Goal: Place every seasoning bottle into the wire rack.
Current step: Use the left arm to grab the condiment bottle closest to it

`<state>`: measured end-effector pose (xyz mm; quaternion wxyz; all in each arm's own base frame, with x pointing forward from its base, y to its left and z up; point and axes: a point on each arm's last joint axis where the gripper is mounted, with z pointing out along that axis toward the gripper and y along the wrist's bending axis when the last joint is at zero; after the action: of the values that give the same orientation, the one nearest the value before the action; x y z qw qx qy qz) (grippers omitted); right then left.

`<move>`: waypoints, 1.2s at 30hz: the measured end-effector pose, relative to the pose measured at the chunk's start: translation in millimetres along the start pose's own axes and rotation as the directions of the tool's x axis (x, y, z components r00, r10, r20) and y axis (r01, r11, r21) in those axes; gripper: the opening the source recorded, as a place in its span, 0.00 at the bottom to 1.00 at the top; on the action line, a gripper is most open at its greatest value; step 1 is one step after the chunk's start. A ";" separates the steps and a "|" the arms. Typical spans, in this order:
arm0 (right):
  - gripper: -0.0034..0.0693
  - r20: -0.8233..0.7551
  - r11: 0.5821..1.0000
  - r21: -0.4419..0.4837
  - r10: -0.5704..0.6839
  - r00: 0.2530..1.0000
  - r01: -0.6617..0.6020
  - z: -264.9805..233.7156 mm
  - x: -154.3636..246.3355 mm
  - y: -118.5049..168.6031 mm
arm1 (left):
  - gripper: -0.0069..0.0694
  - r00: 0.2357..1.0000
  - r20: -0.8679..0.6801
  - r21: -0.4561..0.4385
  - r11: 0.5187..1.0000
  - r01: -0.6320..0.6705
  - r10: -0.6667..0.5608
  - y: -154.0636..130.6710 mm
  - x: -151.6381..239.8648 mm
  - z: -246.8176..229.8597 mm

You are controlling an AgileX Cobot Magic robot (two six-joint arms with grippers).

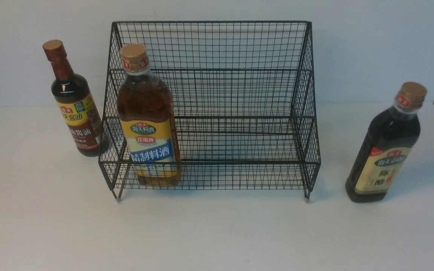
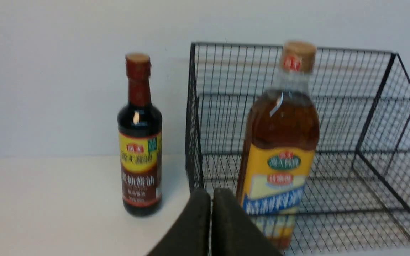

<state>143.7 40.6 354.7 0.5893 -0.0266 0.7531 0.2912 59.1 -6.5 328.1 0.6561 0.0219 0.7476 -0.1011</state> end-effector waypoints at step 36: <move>0.03 -0.065 0.997 -0.071 -0.018 0.998 0.013 -0.4 6.0 6.3 | 0.10 0.999 0.017 0.007 0.999 0.043 -0.043 50.2 -63.5 179.9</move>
<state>139.0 47.4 351.9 0.5651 -0.0626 0.7612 0.3119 251.9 16.6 363.1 0.6599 0.0071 0.7420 -0.1176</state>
